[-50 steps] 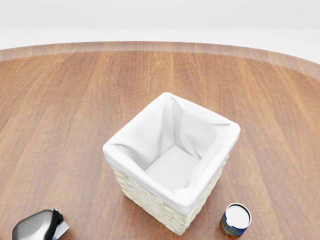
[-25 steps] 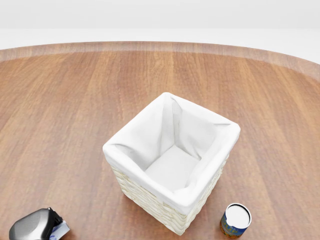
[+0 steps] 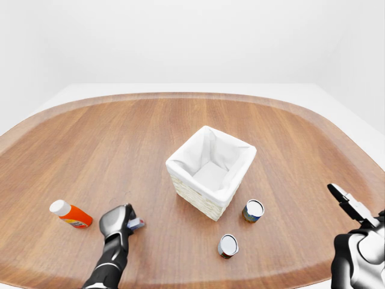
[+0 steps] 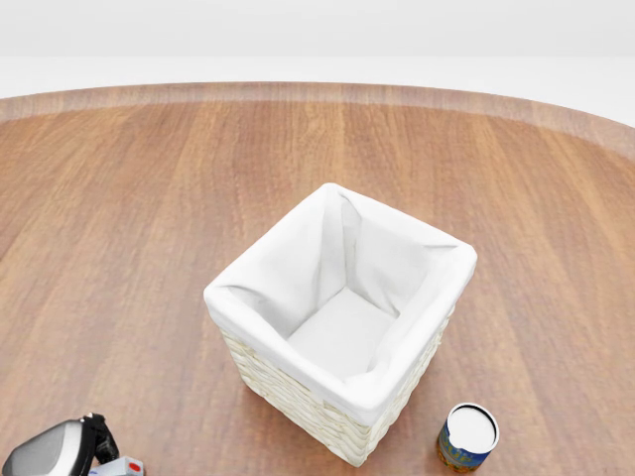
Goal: Pick up the alphabet soup and the cream cheese box, and put them in the basket.
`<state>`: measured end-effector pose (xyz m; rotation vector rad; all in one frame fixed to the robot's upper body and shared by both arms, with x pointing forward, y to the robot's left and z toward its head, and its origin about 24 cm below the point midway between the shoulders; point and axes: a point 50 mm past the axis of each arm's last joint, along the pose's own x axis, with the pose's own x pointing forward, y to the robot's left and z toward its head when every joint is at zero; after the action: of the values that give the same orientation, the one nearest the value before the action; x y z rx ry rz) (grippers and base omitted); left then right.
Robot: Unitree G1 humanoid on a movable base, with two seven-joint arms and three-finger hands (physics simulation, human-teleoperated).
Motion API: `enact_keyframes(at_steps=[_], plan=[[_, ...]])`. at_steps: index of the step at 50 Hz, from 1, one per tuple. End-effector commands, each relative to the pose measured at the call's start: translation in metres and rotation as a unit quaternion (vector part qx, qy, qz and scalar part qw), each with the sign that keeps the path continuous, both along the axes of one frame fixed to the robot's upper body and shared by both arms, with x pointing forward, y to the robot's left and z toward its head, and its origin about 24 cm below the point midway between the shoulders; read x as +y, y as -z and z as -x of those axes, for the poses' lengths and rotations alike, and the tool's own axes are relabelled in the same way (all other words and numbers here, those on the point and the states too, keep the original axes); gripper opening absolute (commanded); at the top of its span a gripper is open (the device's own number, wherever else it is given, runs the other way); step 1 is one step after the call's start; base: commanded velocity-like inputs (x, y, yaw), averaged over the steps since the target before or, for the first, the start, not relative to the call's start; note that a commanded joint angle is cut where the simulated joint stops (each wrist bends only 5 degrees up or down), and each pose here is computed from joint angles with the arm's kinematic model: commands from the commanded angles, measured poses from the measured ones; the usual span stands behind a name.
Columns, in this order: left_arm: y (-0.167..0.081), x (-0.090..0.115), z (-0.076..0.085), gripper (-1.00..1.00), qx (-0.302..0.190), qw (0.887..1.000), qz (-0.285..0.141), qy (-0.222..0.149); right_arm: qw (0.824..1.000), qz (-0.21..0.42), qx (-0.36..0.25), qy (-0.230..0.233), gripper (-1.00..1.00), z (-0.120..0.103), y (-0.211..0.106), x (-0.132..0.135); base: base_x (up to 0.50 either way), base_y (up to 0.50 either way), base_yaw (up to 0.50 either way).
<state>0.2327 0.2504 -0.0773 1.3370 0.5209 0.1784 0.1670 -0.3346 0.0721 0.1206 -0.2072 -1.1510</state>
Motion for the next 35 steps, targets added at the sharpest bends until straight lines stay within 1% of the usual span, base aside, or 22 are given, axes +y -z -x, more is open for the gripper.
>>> enact_keyframes(at_steps=[1,3,8,11,16,20,24,25,26,27,29,30,31,32,33,35], plan=[[-0.013,0.002,0.017,-1.00,-0.059,0.998,-0.009,0.005,1.000,0.000,0.000,0.000,1.00,0.000,0.000,0.000,0.00,0.00,0.00],[-0.017,0.000,0.016,-1.00,-0.068,0.998,-0.012,0.012,1.000,-0.001,0.002,0.000,1.00,0.000,0.001,0.000,0.00,0.00,0.00],[-0.025,-0.002,0.013,-1.00,-0.072,0.997,-0.009,0.022,1.000,0.002,-0.001,0.000,1.00,0.000,-0.001,0.000,0.00,0.00,0.00],[-0.027,-0.003,0.012,-1.00,-0.062,0.998,0.000,0.028,1.000,0.002,-0.001,0.000,1.00,0.001,-0.001,0.000,0.00,0.00,0.00],[-0.040,-0.005,0.009,-1.00,-0.072,0.997,-0.002,0.042,1.000,0.004,-0.002,0.001,1.00,0.001,-0.002,0.001,0.00,0.00,0.00],[-0.048,-0.002,0.004,-1.00,-0.092,0.995,0.006,0.030,1.000,0.004,-0.002,0.002,1.00,0.002,-0.002,0.000,0.00,0.00,0.00],[-0.058,-0.006,0.003,-1.00,-0.105,0.994,0.006,0.041,1.000,0.002,0.001,0.002,1.00,0.001,0.000,0.000,0.00,0.00,0.00],[-0.060,-0.006,0.002,-1.00,-0.112,0.993,0.004,0.040,1.000,0.002,0.001,0.001,1.00,0.001,0.000,0.000,0.00,0.00,0.00],[-0.068,-0.008,-0.001,-1.00,-0.129,0.991,-0.002,0.043,1.000,0.002,0.001,0.001,1.00,0.001,0.000,0.000,0.00,0.00,0.00],[-0.073,-0.007,-0.002,-1.00,-0.143,0.989,0.003,0.039,1.000,0.002,0.001,0.001,1.00,0.001,0.000,0.000,0.00,0.00,0.00],[-0.079,-0.011,-0.001,-1.00,-0.148,0.988,0.001,0.048,1.000,0.002,0.000,0.001,1.00,0.000,0.000,0.000,0.00,0.00,0.00],[-0.085,-0.011,-0.005,-1.00,-0.174,0.984,-0.012,0.044,1.000,0.002,-0.001,0.001,1.00,0.001,-0.001,0.000,0.00,0.00,0.00],[-0.087,-0.014,-0.005,-1.00,-0.176,0.983,-0.017,0.051,1.000,0.001,0.001,0.001,1.00,0.000,0.000,0.000,0.00,0.00,0.00],[-0.092,-0.016,-0.010,-1.00,-0.202,0.978,-0.030,0.048,1.000,0.001,0.001,0.001,1.00,0.000,0.000,0.000,0.00,0.00,0.00],[-0.092,-0.017,-0.008,-1.00,-0.196,0.978,-0.033,0.057,1.000,0.001,0.001,0.001,1.00,0.000,0.000,0.000,0.00,0.00,0.00],[-0.094,-0.018,-0.009,-1.00,-0.203,0.977,-0.028,0.056,1.000,0.001,0.000,0.000,1.00,0.000,0.000,0.000,0.00,0.00,0.00]])
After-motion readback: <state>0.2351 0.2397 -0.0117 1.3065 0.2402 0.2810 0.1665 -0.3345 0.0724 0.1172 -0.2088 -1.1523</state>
